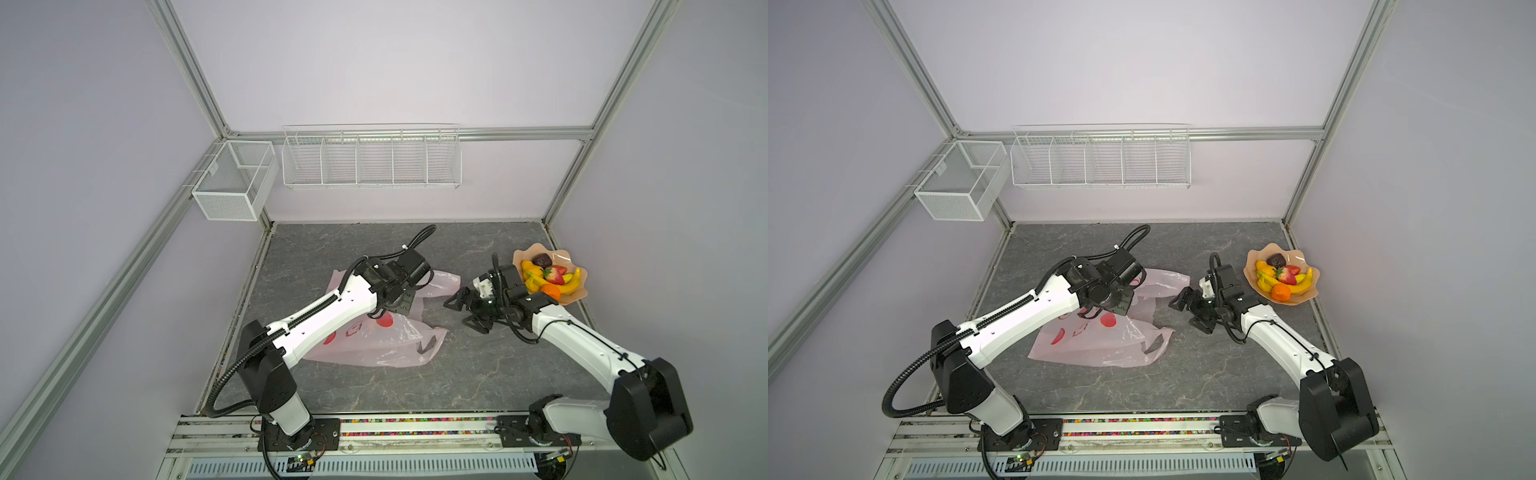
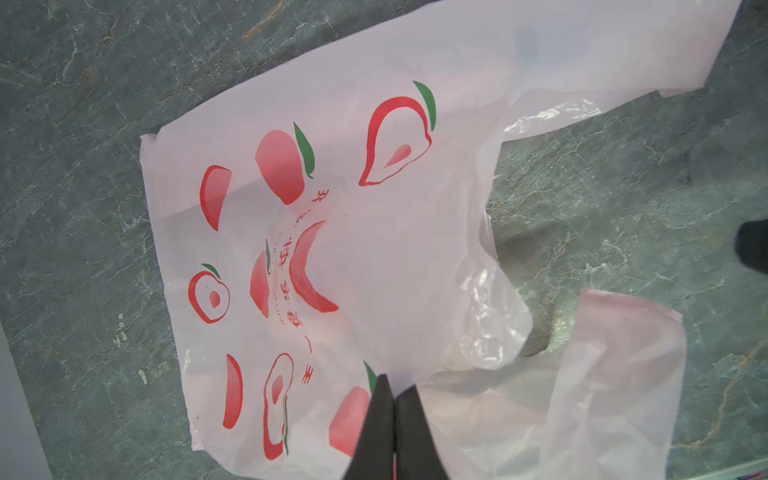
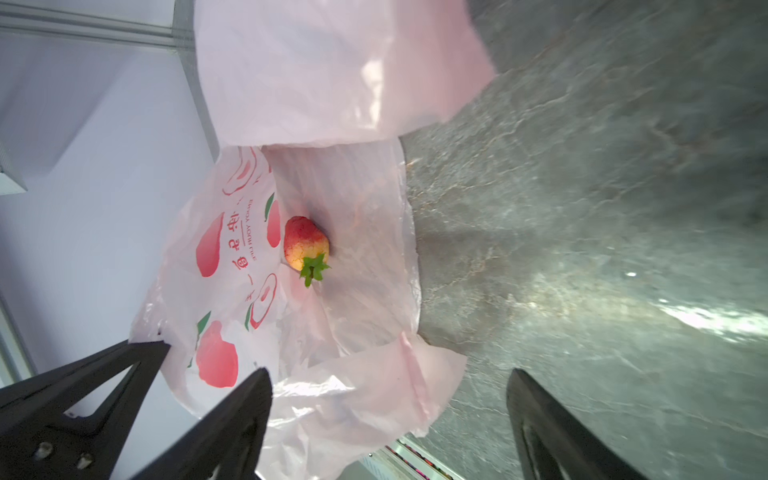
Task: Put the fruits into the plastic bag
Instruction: 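Withdraw the right gripper from the bag back toward the fruit bowl, then grasp the orange fruit at the bowl's near rim with the right gripper, then carry the orange with the right gripper into the bag's open mouth, then lower the orange into the bag and open the right gripper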
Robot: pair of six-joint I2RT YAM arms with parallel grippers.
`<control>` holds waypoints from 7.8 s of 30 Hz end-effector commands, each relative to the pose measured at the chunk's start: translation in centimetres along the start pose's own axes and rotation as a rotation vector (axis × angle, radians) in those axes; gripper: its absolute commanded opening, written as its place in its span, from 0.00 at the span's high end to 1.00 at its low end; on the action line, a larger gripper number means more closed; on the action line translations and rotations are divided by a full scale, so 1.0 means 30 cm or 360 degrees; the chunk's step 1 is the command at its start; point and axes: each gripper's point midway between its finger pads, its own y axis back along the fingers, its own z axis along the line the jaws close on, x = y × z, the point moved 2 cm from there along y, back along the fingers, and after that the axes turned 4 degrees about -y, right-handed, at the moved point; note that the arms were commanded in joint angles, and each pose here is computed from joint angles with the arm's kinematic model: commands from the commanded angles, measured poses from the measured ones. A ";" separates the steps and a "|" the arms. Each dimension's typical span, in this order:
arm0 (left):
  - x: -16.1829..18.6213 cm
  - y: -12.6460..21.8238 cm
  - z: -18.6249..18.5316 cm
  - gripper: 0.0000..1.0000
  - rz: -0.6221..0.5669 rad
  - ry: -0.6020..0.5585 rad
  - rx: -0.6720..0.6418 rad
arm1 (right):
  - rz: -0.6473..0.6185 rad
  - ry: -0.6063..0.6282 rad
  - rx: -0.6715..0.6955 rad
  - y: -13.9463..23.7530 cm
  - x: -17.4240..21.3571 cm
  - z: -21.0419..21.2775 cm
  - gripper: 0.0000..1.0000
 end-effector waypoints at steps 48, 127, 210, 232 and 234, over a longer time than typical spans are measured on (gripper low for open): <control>-0.059 -0.011 -0.037 1.00 -0.0053 0.0054 0.0067 | -0.0558 0.0030 0.1192 0.618 -0.552 -0.528 0.02; -0.069 -0.012 -0.037 1.00 0.0002 -0.0009 0.0033 | -0.0661 0.0225 0.1053 0.540 -0.749 -0.453 0.68; -0.076 0.017 -0.067 1.00 -0.0062 -0.0033 0.0173 | 0.0216 -0.0023 -0.0571 -0.186 -0.041 0.066 0.71; -0.091 0.027 -0.078 1.00 -0.0083 -0.0014 0.0208 | 0.0503 0.0003 -0.0460 -0.531 0.186 0.222 0.72; -0.092 0.030 -0.082 1.00 -0.0088 -0.0017 0.0215 | 0.0506 0.0014 -0.0442 -0.555 0.183 0.253 0.71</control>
